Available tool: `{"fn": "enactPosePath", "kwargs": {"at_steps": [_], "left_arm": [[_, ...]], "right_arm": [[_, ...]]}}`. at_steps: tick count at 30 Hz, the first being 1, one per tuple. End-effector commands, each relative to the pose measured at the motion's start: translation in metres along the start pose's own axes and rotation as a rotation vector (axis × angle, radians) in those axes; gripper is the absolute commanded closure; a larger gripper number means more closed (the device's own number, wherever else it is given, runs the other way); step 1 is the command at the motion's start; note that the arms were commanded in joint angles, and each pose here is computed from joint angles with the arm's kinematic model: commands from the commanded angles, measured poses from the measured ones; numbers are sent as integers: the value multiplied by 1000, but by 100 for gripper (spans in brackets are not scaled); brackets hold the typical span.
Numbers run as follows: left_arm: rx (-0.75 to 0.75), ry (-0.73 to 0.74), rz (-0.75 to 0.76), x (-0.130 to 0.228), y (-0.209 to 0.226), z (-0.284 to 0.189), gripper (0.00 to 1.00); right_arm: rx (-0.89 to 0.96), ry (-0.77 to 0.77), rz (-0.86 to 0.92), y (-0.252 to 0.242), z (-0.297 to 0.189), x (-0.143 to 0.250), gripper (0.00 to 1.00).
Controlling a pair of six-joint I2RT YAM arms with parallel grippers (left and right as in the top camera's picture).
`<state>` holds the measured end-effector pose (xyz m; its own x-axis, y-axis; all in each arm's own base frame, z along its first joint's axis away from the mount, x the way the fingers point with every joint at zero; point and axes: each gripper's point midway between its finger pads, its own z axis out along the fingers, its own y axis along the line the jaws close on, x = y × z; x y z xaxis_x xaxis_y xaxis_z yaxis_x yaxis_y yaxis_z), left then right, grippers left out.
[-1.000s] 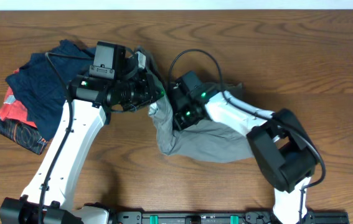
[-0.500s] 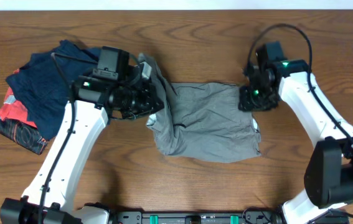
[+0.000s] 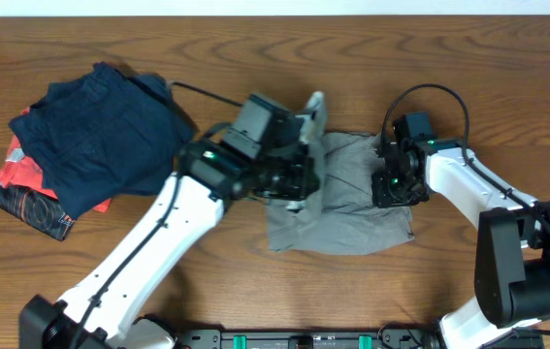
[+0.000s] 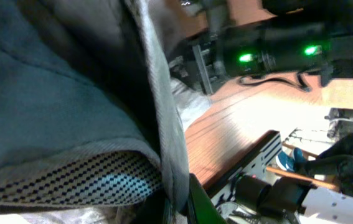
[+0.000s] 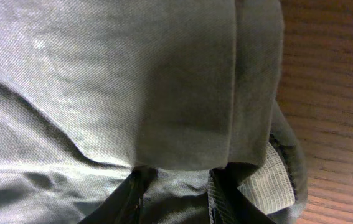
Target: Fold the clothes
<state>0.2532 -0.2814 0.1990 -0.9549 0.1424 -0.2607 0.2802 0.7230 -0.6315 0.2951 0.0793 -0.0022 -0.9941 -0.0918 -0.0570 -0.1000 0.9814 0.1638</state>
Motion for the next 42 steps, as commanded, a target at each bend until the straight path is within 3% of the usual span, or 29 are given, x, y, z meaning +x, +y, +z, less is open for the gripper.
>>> {"fn": "enactPosePath", "kwargs": {"at_steps": [1,4,5,7,13,18,23,28,32,38,42], "left_arm": [[11,-1,-41,-4,-13,20,94],[-26,-8,-62,-6,-11,41,94],[-38,-6,-58,-6,-9,47,92],[-38,6,-56,-6,-8,58,77],[-21,-24,79,-21,-2,56,63],[-235,-225,48,-76,59,27,61],[-356,-392,5,-127,113,10,59],[-355,-432,-18,-153,147,35,59],[-356,-397,-19,-151,163,65,59],[-416,-205,-89,-107,194,96,60],[-486,-29,-158,-59,207,96,65]], "right_arm": [[3,48,21,4,16,14,67],[3,47,43,4,16,13,68],[3,47,49,3,16,13,69],[3,40,59,3,14,12,69],[89,-132,192,-29,-45,-27,63],[101,-318,256,-48,-125,-53,61],[-99,-384,83,4,-160,-53,62],[-262,-249,-30,59,-137,-25,62],[-286,-111,-86,85,-100,8,62],[-267,61,-101,96,-47,58,62],[-140,76,-18,68,-19,70,62]]}}
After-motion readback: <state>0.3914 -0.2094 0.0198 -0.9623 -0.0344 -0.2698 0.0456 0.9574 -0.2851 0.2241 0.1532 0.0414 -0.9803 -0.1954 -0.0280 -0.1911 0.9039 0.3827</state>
